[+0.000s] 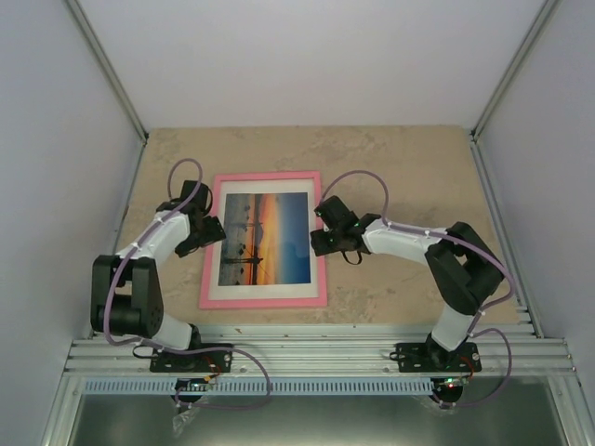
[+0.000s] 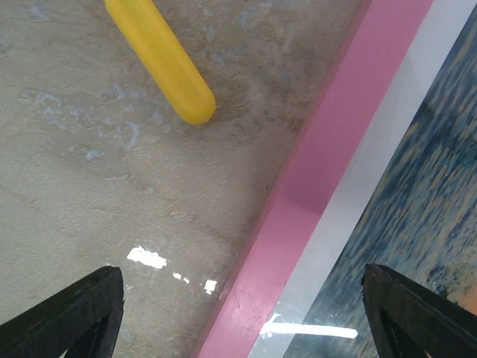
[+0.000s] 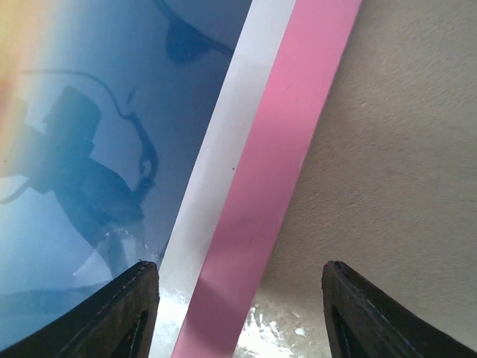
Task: Take the photo out of the frame
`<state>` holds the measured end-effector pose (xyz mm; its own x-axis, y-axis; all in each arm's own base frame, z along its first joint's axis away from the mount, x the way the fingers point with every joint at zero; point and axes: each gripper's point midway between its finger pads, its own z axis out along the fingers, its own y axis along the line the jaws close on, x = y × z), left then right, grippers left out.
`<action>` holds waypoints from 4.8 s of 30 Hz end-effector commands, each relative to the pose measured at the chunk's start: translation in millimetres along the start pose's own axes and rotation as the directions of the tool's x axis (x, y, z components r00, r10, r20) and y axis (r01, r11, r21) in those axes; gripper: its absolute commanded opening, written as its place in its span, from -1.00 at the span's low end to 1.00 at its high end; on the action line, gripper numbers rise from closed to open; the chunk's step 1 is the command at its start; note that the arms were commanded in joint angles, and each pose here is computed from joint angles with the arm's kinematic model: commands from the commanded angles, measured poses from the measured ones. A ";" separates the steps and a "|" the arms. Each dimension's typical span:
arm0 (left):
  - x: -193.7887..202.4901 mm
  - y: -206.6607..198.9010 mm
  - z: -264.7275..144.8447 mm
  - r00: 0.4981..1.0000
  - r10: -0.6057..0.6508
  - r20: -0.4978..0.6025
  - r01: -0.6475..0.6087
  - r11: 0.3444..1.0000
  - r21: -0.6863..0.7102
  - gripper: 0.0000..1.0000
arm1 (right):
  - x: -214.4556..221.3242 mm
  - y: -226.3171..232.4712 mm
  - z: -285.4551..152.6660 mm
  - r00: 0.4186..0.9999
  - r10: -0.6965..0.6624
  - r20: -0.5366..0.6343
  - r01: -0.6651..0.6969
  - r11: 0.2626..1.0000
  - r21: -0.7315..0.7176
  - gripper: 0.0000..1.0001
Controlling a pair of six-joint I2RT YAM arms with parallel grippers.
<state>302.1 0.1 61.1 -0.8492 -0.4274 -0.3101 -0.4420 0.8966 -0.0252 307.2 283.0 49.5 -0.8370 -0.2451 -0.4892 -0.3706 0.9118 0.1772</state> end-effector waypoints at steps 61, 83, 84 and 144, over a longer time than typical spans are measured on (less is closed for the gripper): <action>-40.4 -21.0 -24.9 0.997 0.020 0.074 -0.024 0.998 0.059 -0.77 | -29.3 32.5 -0.4 0.993 0.072 0.098 -0.077 0.996 0.040 -0.99; 10.1 -194.1 -99.8 0.993 0.115 0.025 -0.110 0.834 0.541 -1.00 | -33.4 -70.2 -73.8 0.989 -0.019 0.144 -0.012 0.977 0.212 -0.99; 14.0 -208.7 -103.1 0.993 0.118 0.018 -0.107 0.816 0.568 -1.00 | -30.4 -84.8 -77.5 0.990 -0.032 0.139 -0.004 0.968 0.252 -0.99; 22.3 -290.1 -80.9 0.978 0.176 0.109 -0.207 0.838 0.504 0.67 | -43.1 -208.4 -114.1 0.945 0.241 0.219 -0.280 0.945 0.169 0.67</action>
<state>401.9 -330.4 121.3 -0.9063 -0.2371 -0.3498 -0.0291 0.8609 -0.5080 397.3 -10.7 125.8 -0.7651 0.1112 -0.6342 0.1615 0.9866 -0.0219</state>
